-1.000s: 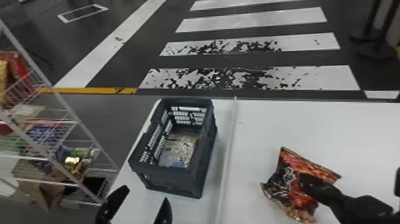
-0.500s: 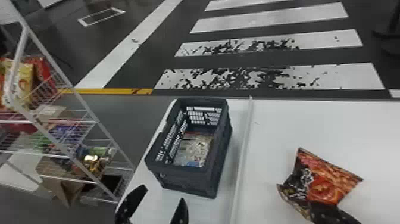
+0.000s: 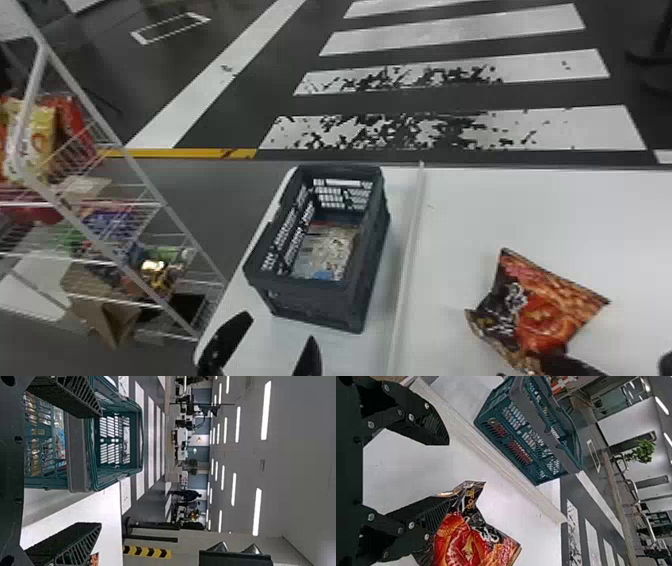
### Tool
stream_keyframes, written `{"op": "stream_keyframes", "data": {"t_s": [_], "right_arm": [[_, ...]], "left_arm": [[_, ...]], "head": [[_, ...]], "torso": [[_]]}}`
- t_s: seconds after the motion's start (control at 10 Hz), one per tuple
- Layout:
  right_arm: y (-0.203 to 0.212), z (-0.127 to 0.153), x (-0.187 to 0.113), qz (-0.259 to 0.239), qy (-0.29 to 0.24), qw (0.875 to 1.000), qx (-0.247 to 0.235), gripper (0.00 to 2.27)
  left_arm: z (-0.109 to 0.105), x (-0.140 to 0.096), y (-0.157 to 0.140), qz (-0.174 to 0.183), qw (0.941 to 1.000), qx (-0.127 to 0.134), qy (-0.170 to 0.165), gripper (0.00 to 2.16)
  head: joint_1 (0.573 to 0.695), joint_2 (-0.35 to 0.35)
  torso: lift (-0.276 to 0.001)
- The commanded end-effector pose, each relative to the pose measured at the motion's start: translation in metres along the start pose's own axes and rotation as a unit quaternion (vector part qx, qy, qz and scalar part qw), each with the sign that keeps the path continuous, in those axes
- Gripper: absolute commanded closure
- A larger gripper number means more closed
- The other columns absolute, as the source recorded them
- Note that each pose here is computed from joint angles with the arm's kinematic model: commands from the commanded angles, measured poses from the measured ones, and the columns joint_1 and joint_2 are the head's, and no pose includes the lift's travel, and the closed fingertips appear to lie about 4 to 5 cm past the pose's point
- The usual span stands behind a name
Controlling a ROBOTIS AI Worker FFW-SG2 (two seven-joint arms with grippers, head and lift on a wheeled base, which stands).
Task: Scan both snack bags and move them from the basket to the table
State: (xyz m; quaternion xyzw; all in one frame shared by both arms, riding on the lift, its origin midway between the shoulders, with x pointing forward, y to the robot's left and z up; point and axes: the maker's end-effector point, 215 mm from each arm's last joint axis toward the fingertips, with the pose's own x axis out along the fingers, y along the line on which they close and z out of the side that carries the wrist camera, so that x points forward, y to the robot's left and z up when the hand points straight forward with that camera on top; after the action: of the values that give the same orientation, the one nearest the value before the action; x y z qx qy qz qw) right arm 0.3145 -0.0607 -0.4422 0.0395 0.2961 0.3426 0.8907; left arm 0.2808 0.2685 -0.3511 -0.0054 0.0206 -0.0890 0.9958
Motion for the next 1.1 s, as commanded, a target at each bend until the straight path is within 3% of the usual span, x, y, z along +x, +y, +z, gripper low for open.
{"op": "stream_keyframes", "data": {"t_s": [0.0,0.4,1.0], "right_arm": [[0.006,-0.007,0.009,-0.008,0.006,0.998,-0.062,0.16],[-0.008,-0.01,0.026,-0.042,-0.004,0.987,-0.153,0.16],[-0.021,-0.024,0.047,-0.035,-0.01,0.974,-0.223,0.17]], "left_arm": [[0.002,-0.003,0.0,-0.002,1.0,-0.002,-0.003,0.01],[0.002,-0.007,0.003,-0.009,0.9999,-0.007,-0.006,0.01],[0.009,-0.014,-0.004,-0.03,0.9993,-0.005,-0.021,0.01]], "head": [[0.695,0.35],[0.695,0.35],[0.695,0.35]], "torso": [[-0.098],[-0.098],[-0.098]]}}
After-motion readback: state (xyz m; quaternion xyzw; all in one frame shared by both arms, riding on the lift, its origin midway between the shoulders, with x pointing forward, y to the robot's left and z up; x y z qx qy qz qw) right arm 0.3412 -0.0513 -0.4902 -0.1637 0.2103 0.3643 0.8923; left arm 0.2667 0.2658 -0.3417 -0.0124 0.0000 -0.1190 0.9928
